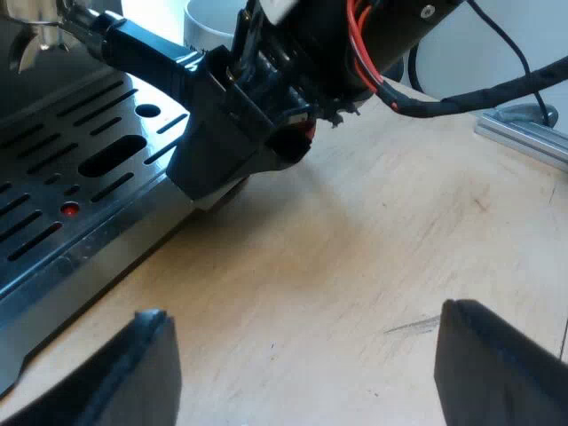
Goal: Grind coffee beans and then tamp
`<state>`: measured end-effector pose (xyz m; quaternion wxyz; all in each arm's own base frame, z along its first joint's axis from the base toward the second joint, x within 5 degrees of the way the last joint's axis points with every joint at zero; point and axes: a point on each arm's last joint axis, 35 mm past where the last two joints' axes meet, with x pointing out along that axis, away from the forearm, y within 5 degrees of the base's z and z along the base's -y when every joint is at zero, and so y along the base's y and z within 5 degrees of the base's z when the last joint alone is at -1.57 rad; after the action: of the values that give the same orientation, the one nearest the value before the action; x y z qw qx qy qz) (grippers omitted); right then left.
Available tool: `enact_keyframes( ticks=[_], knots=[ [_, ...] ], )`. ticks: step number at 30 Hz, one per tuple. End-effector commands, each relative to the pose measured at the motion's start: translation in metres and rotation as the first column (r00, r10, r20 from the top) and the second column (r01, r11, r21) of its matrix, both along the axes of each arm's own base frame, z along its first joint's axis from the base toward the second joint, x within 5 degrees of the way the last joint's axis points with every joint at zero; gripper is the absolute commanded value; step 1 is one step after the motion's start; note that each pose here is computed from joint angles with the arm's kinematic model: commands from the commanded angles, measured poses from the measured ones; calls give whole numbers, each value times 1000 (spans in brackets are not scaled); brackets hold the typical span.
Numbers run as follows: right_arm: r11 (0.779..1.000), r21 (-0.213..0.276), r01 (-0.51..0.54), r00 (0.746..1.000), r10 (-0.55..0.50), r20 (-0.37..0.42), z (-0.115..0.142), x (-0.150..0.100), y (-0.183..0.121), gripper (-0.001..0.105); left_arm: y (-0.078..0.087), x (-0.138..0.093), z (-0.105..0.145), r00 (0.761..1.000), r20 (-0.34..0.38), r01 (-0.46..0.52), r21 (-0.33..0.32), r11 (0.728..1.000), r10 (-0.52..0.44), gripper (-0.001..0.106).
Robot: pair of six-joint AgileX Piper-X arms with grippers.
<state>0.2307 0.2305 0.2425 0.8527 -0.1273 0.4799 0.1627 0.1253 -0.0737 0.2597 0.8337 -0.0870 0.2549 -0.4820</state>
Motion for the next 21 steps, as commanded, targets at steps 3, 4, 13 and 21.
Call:
enact_keyframes(
  ticks=[3,4,13,21],
  knots=[
    [1000,25,16,999,-16,-28,0,0,-1,63,-1,-1,2,1000,9,23,-14,1000,-22,63],
    [999,29,32,999,-31,-35,0,-1,-1,63,-1,-1,2,1000,9,23,-14,1000,-22,63],
    [999,-5,46,996,-46,-73,-3,-4,-5,63,-1,-1,2,1000,9,23,-14,1000,-22,63],
    [999,-5,46,996,-46,-73,-3,-4,-5,40,-1,-1,2,1000,9,23,-14,1000,-22,63]
  ],
)
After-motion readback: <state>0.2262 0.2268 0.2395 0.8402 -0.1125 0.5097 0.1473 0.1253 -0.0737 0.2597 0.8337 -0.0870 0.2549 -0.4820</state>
